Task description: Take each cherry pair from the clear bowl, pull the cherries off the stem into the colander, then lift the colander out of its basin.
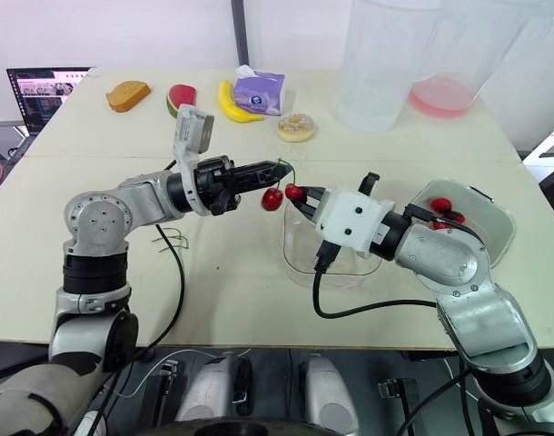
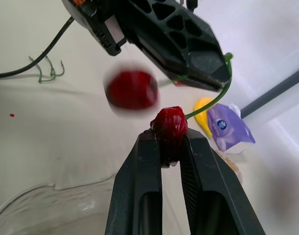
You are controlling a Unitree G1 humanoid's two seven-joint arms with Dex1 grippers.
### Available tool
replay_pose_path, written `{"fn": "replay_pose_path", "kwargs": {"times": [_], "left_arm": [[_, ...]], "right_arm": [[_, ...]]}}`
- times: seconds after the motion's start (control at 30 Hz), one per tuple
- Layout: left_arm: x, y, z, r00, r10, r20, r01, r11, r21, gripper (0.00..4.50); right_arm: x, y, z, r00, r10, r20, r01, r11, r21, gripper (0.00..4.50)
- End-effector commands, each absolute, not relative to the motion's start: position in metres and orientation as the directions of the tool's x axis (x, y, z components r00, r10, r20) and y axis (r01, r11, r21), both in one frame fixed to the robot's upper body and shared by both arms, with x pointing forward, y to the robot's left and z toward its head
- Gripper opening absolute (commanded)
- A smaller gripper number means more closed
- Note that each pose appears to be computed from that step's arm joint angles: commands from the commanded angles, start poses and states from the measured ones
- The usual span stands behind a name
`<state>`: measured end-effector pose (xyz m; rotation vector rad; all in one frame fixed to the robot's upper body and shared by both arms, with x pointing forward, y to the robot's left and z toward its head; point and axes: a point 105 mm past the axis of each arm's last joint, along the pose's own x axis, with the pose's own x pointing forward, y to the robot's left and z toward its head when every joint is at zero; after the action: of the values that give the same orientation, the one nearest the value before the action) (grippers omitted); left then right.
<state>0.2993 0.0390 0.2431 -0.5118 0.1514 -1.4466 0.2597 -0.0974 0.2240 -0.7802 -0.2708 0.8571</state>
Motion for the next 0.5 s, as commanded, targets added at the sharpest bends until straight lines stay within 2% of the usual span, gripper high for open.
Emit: {"fn": "replay_pose_path", "kwargs": {"times": [0.03,0.3,0.4,0.5], "left_arm": [[0.2932,0.0424,0.2545,0.116,-0.965,0.235,0.924,0.018,-0.382,0.1],[0.2946,0.0441,0.2495,0.124,-0.97,0.207,0.923,0.037,-0.382,0.1],[0.2964,0.0445,0.2467,0.14,-0.971,0.196,0.92,0.054,-0.388,0.92],[0.2962,0.0437,0.2463,0.138,-0.971,0.195,0.92,0.052,-0.389,2.31]], "right_arm": [[0.2562,-0.0976,0.2295,0.638,0.766,-0.075,-0.566,0.4,-0.721,0.11],[0.2568,-0.0979,0.2316,0.642,0.764,-0.069,-0.566,0.411,-0.715,0.11],[0.257,-0.0981,0.2318,0.643,0.762,-0.068,-0.568,0.416,-0.71,0.11],[0.257,-0.0983,0.2318,0.643,0.762,-0.071,-0.572,0.417,-0.707,0.11]]}}
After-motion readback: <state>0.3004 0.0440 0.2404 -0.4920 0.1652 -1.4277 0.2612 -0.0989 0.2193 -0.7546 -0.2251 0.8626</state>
